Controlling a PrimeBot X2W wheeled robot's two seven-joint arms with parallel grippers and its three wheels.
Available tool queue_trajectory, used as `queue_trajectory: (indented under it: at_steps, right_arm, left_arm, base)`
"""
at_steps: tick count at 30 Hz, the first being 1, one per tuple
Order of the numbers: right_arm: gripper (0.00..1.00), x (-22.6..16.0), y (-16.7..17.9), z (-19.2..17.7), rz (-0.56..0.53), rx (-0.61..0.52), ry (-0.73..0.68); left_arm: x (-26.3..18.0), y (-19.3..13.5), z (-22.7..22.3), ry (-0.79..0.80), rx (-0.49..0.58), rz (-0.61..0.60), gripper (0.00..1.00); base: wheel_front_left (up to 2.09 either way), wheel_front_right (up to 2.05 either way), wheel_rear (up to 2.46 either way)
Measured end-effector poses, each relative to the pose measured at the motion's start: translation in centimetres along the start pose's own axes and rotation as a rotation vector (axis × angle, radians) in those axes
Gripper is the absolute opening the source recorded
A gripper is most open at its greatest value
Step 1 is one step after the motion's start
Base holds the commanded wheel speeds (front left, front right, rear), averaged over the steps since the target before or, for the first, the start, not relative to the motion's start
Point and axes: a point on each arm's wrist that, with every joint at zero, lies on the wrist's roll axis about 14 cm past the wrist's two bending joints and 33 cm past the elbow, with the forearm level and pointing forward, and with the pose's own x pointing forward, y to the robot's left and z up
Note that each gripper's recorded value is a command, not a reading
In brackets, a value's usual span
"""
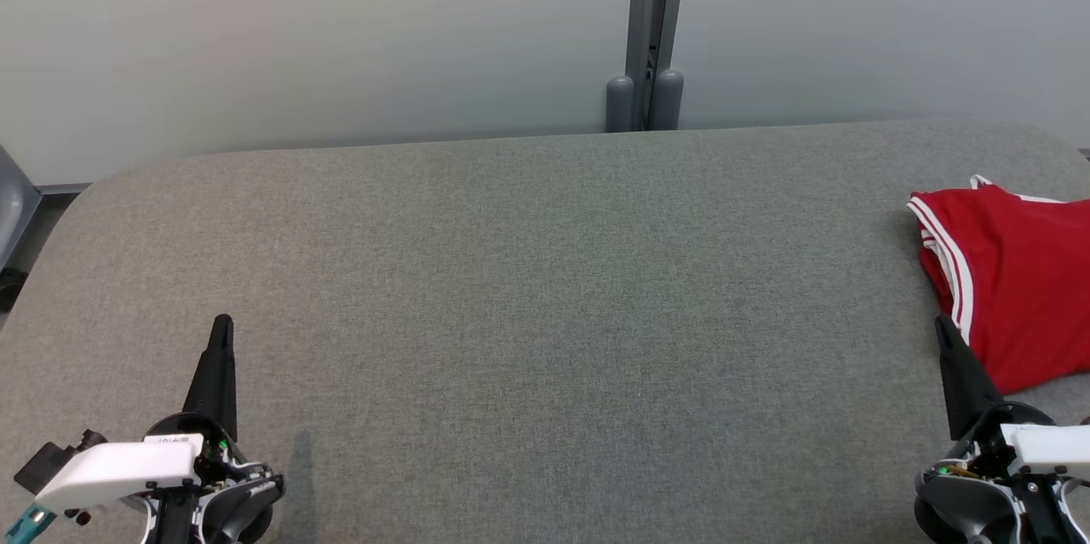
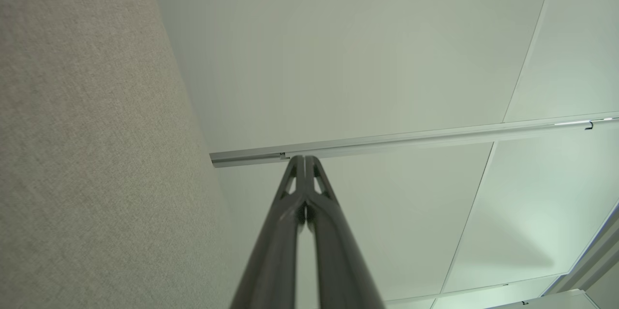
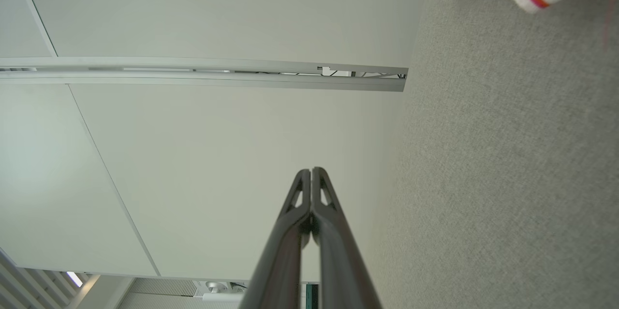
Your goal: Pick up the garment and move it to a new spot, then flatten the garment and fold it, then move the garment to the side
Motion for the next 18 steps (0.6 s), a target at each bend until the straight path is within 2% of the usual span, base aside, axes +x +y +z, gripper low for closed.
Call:
queue_trajectory:
  at_steps: [18]
  right_arm:
    - [0.0,0.0,0.0,0.01,0.0,0.0,-0.001]
  left_arm:
    - [0.0,0.0,0.01,0.0,-0.001,0.0,0.0]
  base:
    - [0.0,0.0,0.0]
